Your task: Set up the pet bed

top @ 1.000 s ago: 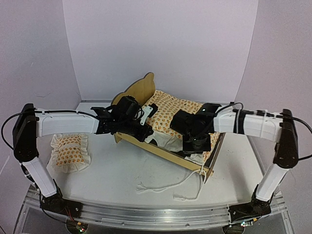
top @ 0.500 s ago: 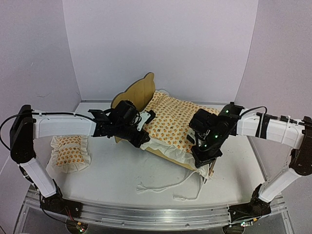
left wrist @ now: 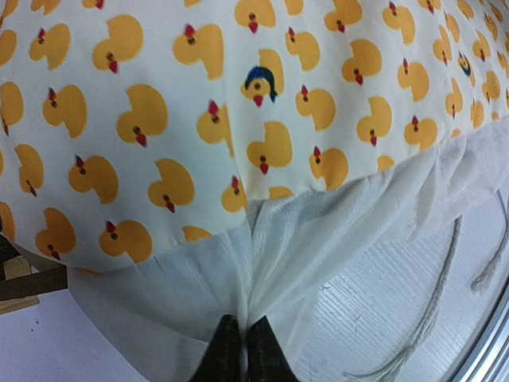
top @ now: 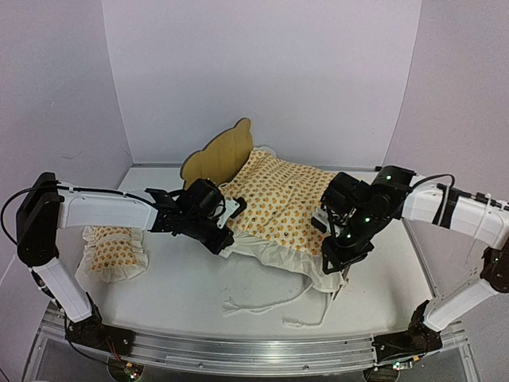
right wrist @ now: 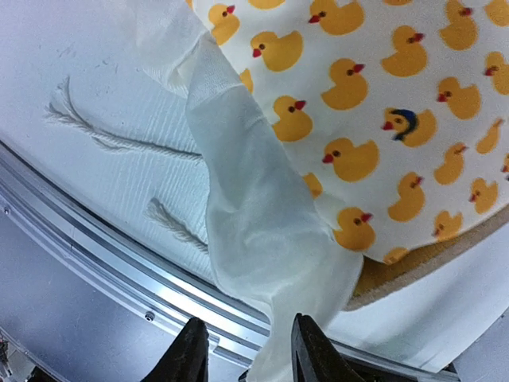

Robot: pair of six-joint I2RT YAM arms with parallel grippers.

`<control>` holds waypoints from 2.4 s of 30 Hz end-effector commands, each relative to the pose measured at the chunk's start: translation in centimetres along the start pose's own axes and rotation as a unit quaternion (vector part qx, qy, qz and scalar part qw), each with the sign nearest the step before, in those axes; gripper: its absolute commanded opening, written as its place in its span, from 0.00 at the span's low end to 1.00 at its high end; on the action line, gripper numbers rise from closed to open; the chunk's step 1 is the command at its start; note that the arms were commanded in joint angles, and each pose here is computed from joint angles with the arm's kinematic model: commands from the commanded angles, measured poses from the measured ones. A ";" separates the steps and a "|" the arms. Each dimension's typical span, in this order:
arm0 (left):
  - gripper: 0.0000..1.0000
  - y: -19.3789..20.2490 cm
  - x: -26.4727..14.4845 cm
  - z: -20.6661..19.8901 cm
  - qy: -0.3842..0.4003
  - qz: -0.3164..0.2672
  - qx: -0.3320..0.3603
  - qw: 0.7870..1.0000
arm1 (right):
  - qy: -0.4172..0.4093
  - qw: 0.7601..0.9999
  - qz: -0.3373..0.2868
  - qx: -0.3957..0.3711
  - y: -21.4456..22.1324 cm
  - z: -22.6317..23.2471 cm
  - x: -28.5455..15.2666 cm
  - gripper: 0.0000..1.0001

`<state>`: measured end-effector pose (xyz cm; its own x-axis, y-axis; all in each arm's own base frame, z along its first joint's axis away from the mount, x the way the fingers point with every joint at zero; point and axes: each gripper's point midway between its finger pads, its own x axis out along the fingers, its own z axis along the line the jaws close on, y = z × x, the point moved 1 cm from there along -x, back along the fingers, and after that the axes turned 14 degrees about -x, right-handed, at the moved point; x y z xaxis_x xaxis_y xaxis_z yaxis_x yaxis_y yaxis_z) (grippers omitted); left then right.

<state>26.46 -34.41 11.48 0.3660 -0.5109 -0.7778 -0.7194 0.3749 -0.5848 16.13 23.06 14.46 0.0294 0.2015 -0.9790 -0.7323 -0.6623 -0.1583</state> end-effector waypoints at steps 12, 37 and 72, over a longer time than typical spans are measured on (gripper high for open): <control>0.79 -7.7 -11.5 2.9 -0.045 -0.222 -0.081 0.971 | 0.106 0.961 -0.025 0.253 -0.4 -11.0 -1.2 0.66; 0.81 -11.4 -15.7 4.6 0.078 -0.286 -0.130 0.946 | 0.162 0.984 0.025 0.065 2.0 -20.3 2.2 0.04; 0.84 -4.9 -23.6 4.5 0.107 -0.341 -0.179 0.916 | 0.095 0.861 -0.237 -0.440 -24.3 9.6 5.4 0.73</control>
<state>25.11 -21.16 29.36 0.7072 -0.6609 -0.2511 -0.5592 -0.3055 -0.7707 25.76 46.32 15.90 0.2823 0.5494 -0.7864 0.0833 -0.8307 -0.5504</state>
